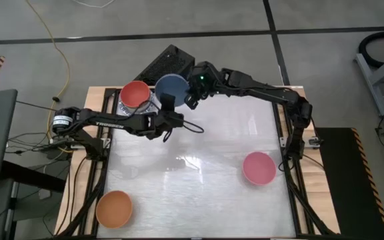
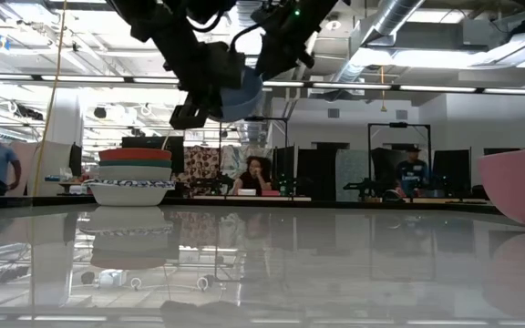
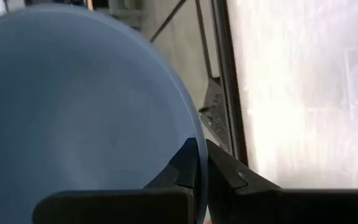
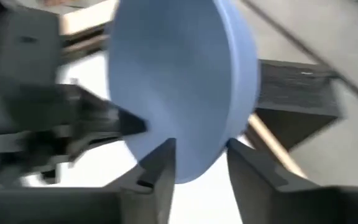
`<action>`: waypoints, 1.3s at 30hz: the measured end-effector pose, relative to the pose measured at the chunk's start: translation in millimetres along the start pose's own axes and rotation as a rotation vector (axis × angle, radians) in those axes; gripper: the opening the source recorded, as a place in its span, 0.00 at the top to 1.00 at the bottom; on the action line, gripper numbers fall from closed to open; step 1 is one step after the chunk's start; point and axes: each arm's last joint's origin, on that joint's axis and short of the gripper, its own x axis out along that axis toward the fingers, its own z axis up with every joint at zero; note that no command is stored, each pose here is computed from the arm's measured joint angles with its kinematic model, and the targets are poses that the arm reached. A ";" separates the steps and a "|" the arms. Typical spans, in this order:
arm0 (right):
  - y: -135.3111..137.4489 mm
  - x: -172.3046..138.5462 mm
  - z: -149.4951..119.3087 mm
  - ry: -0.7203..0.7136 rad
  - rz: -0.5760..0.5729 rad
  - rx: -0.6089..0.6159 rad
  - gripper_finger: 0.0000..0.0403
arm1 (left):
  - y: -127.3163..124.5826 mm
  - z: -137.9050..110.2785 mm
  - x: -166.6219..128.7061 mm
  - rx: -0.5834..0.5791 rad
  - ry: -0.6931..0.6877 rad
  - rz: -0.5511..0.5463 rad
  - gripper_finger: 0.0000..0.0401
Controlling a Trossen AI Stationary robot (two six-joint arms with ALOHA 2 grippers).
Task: Nest bowls inside each other
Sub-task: Stack the blue bowl on top of the orange bowl
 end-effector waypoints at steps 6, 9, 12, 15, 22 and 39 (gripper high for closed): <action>-10.2 -2.2 1.7 0.019 0.156 0.024 0.45 | -3.2 -2.2 -1.3 -0.054 -0.019 -0.052 1.00; -13.2 -12.6 5.1 -0.004 0.166 0.021 0.42 | -4.1 -4.9 -2.1 -0.104 -0.016 -0.095 1.00; -20.7 -32.9 11.8 -0.058 0.156 0.006 0.42 | 4.4 -6.1 -2.6 -0.182 -0.010 -0.169 1.00; -29.8 -57.2 18.1 -0.119 0.136 0.001 0.44 | 18.3 -10.2 -1.3 -0.231 0.024 -0.244 1.00; -46.4 -106.9 22.4 -0.198 0.097 0.019 0.46 | 80.8 -30.0 -1.4 -0.470 0.147 -0.406 1.00; -52.4 -126.9 9.0 -0.093 0.071 0.021 0.46 | 99.5 -129.6 29.8 -0.945 0.455 -0.629 1.00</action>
